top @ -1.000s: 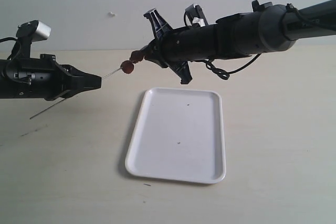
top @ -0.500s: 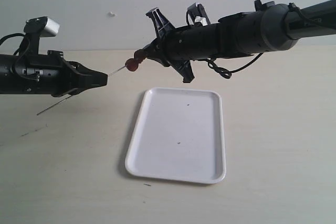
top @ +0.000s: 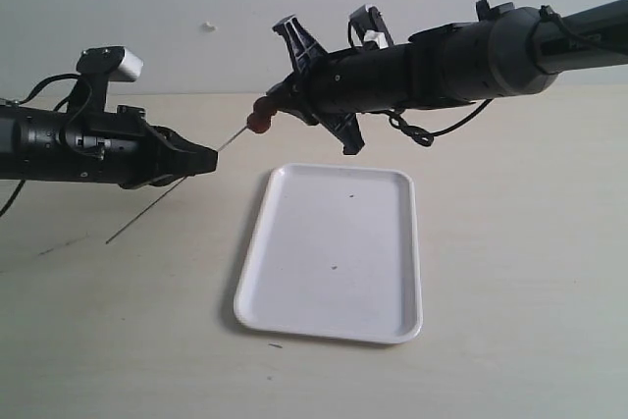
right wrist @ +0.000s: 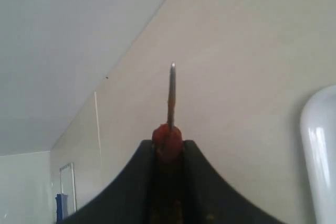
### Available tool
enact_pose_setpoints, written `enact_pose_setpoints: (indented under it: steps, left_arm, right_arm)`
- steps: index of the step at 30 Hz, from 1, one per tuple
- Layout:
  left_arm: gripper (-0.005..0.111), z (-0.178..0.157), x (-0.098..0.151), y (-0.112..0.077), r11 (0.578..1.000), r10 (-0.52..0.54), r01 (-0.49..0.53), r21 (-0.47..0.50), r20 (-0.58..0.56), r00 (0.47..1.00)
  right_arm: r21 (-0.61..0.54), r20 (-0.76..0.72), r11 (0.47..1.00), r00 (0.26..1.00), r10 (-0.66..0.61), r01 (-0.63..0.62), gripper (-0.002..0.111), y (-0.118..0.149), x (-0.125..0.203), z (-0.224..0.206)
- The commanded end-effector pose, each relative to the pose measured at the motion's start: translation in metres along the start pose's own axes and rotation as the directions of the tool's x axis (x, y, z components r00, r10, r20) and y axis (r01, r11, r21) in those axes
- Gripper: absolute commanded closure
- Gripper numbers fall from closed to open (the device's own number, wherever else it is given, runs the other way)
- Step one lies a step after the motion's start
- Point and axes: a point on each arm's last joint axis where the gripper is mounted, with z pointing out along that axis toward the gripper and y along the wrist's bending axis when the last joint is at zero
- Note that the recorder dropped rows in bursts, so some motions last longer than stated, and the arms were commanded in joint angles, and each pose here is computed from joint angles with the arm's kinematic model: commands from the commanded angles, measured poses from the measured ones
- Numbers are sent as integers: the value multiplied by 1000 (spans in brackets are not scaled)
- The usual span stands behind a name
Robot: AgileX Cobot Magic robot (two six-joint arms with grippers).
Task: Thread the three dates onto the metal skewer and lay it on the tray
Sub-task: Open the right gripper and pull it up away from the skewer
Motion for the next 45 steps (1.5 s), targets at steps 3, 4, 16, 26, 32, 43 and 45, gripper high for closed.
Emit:
enact_pose_setpoints:
  steps: [3, 4, 16, 26, 32, 43, 45]
  left_arm:
    - [107, -3, -11, -12, 997, 36, -39, 59, 43, 998]
    - [107, -4, -11, -13, 997, 37, -40, 59, 45, 998]
    - [107, -5, -12, -12, 998, 36, -38, 50, 45, 998]
    - [107, -4, -11, -9, 999, 33, -33, 17, 37, 999]
    - [107, -4, -11, -9, 999, 33, -33, 15, 37, 999]
    - [107, -4, -11, -9, 1000, -1, 0, 16, 36, 999]
    - [107, -4, -11, -9, 1000, -3, 2, 18, 37, 999]
  right_arm:
    - [-33, -55, 998, 997, -60, 59, 92, 6, 10, 2]
    - [-29, -49, 998, 997, -60, 59, 90, 6, 9, 2]
    - [1, -3, 994, 994, -109, 109, 51, 3, 5, 2]
    - [40, 44, 992, 992, -120, 119, 41, 0, 0, 2]
    - [43, 46, 991, 990, -132, 130, 41, 1, -1, 1]
    - [53, 105, 969, 964, -244, 240, 41, 20, -13, -20]
    - [46, 118, 969, 962, -248, 244, 41, 25, -14, -24]
